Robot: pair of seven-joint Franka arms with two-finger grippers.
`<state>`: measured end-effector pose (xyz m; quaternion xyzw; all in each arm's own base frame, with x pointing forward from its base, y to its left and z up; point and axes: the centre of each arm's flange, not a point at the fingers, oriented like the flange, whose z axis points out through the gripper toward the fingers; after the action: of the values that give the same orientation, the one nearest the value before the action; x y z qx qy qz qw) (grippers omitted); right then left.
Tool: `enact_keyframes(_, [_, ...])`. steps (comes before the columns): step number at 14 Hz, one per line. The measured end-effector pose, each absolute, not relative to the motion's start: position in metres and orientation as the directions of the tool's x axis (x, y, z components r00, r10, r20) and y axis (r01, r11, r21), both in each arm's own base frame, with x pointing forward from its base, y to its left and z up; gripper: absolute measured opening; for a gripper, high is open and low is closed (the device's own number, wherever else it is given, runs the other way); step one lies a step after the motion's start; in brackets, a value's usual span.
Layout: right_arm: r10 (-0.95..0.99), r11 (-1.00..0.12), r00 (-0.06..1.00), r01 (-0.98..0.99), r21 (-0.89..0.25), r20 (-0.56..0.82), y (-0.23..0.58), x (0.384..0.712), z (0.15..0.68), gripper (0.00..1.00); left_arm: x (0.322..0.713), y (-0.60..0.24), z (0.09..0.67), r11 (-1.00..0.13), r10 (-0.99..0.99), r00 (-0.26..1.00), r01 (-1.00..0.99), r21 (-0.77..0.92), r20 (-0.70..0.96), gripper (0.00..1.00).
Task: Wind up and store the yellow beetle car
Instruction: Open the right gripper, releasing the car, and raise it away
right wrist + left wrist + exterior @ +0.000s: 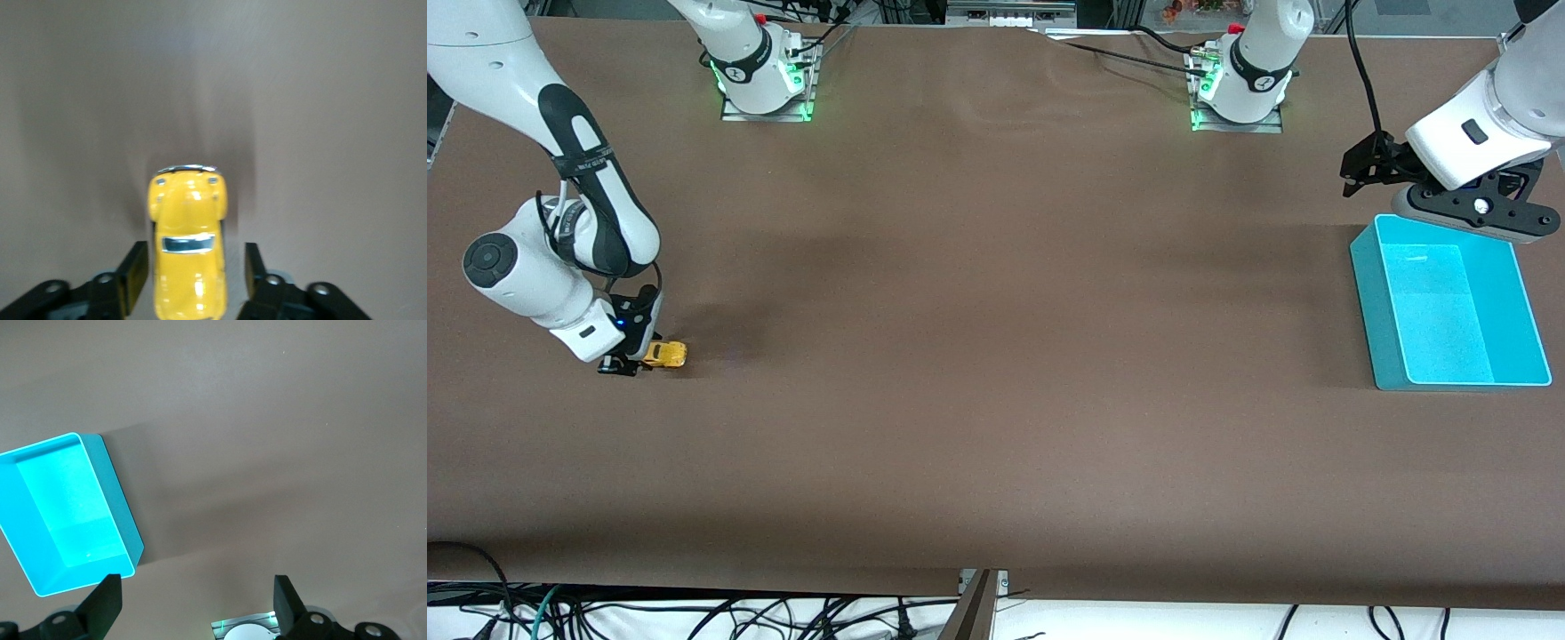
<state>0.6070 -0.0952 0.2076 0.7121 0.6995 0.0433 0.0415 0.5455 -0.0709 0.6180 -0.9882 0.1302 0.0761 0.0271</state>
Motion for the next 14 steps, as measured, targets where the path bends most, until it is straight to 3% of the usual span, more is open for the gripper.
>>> enact_keyframes(3, [0.999,0.013,-0.018,0.993,0.117,0.046,-0.058,0.644,0.269,1.0,0.545,-0.071,0.618,-0.965,-0.253,0.954,-0.261,-0.034,-0.159,1.0])
enact_keyframes(7, [0.995,-0.072,0.067,0.995,0.075,0.071,-0.049,0.672,0.355,1.0,0.545,-0.071,0.618,-0.965,-0.252,0.954,-0.261,-0.033,-0.16,1.0])
enact_keyframes(14, [0.963,-0.26,0.257,0.965,0.026,0.08,-0.047,0.675,0.377,1.0,0.545,-0.071,0.618,-0.965,-0.252,0.954,-0.261,-0.033,-0.16,1.0])
